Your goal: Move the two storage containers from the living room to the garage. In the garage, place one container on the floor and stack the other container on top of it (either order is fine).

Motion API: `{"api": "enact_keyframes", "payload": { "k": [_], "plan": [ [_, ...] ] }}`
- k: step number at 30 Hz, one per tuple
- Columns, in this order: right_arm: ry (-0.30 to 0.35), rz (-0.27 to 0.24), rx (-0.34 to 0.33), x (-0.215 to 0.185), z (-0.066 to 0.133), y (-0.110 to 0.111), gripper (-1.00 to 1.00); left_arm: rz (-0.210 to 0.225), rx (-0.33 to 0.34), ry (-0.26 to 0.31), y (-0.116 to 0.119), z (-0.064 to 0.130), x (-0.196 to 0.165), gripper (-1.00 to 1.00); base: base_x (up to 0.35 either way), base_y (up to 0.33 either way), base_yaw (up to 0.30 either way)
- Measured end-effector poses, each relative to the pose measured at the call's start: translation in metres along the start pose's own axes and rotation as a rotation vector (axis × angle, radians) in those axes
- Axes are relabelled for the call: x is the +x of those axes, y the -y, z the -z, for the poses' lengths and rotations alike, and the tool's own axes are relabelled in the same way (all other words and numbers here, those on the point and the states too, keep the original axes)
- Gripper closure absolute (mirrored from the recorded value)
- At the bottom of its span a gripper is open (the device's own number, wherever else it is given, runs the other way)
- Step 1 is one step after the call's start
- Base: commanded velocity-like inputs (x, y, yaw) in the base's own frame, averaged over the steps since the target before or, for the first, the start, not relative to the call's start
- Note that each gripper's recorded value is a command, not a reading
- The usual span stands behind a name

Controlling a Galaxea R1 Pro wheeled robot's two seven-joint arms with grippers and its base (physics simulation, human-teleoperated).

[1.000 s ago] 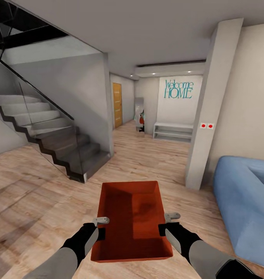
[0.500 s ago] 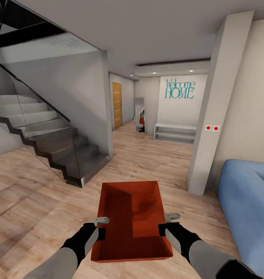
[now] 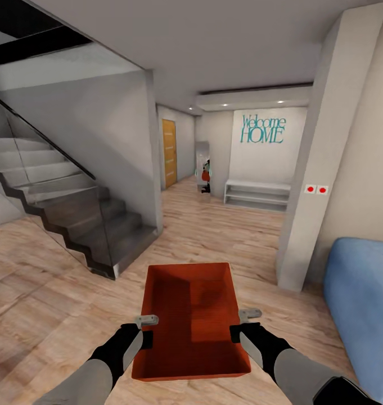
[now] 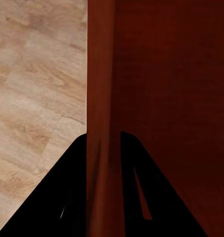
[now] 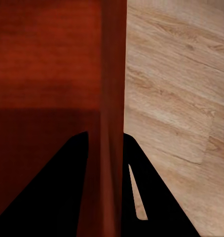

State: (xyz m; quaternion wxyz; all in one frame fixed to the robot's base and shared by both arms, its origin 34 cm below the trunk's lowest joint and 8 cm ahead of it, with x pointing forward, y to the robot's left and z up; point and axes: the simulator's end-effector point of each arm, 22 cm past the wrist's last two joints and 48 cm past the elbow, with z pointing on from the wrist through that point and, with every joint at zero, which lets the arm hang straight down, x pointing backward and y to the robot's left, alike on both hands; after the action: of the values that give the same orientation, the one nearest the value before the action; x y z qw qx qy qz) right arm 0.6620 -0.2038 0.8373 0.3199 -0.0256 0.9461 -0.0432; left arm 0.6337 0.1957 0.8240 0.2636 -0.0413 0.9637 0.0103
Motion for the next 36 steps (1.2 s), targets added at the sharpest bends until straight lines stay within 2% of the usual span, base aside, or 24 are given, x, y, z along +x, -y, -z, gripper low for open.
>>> {"api": "enact_keyframes", "payload": {
  "k": [15,28,36],
  "plan": [
    [0.000,0.000,0.000,0.0002,0.0000,-0.0003,1.00,0.000,0.000,0.000,-0.0003,-0.0001,0.0000,1.00,0.323,0.000,-0.001],
    [-0.003,0.000,0.000,0.0014,-0.0002,-0.0003,1.00,0.000,0.000,-0.003,-0.0003,-0.0004,0.0012,1.00,0.322,0.000,-0.156],
    [-0.002,0.000,0.000,0.0011,-0.0001,-0.0004,1.00,0.000,0.000,-0.002,-0.0004,-0.0003,0.0010,1.00,0.322,0.000,-0.022]
  ]
}}
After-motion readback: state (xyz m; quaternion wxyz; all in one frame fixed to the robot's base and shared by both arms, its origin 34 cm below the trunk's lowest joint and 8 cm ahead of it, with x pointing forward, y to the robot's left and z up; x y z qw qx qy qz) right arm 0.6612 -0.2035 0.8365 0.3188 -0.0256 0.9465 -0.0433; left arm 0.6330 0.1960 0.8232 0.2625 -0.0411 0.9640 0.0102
